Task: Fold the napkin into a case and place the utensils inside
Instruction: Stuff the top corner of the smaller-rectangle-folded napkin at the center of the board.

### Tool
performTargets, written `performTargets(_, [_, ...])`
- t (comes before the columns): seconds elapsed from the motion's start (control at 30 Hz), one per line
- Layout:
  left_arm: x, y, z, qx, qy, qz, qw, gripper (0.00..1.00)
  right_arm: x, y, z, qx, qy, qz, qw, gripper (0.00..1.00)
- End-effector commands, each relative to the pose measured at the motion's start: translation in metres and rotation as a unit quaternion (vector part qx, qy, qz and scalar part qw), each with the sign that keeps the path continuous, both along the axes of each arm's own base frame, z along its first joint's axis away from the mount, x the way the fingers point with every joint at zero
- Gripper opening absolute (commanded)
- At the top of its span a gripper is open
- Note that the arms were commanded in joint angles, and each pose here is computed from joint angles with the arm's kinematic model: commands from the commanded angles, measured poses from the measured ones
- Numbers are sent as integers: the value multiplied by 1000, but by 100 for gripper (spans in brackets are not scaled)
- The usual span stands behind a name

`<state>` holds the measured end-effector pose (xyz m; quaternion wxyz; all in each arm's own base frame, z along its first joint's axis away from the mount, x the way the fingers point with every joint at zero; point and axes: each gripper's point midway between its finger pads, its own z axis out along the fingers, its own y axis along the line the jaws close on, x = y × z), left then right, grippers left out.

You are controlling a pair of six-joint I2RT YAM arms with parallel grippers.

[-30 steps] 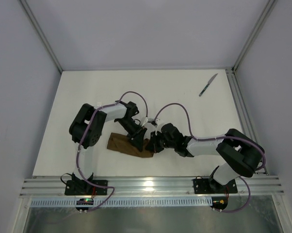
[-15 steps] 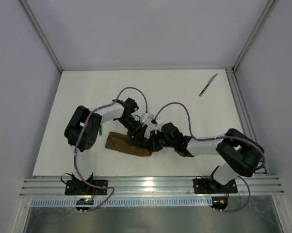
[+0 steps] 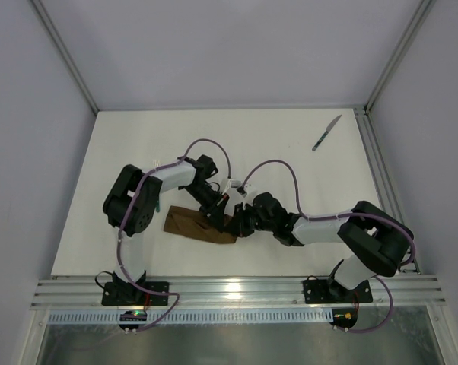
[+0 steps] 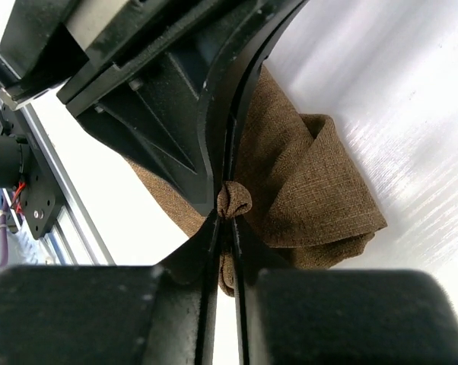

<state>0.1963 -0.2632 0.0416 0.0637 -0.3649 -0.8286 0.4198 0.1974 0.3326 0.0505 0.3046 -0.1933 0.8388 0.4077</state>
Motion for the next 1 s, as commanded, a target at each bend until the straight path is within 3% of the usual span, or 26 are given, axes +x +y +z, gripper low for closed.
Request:
performTargets(0.0, [3, 4, -3, 17, 0, 3, 1000, 0, 9, 3, 21, 13, -38, -6, 999, 17])
performTargets(0.17, [2, 10, -5, 28, 15, 18, 999, 0, 20, -17, 38, -34, -70, -45, 996, 29])
performTargets(0.43, [4, 7, 2, 7, 38, 42, 998, 0, 40, -20, 35, -125, -103, -100, 982, 24])
performTargets(0.97, [22, 12, -6, 20, -5, 87, 996, 0, 43, -3, 8, -168, -99, -110, 975, 24])
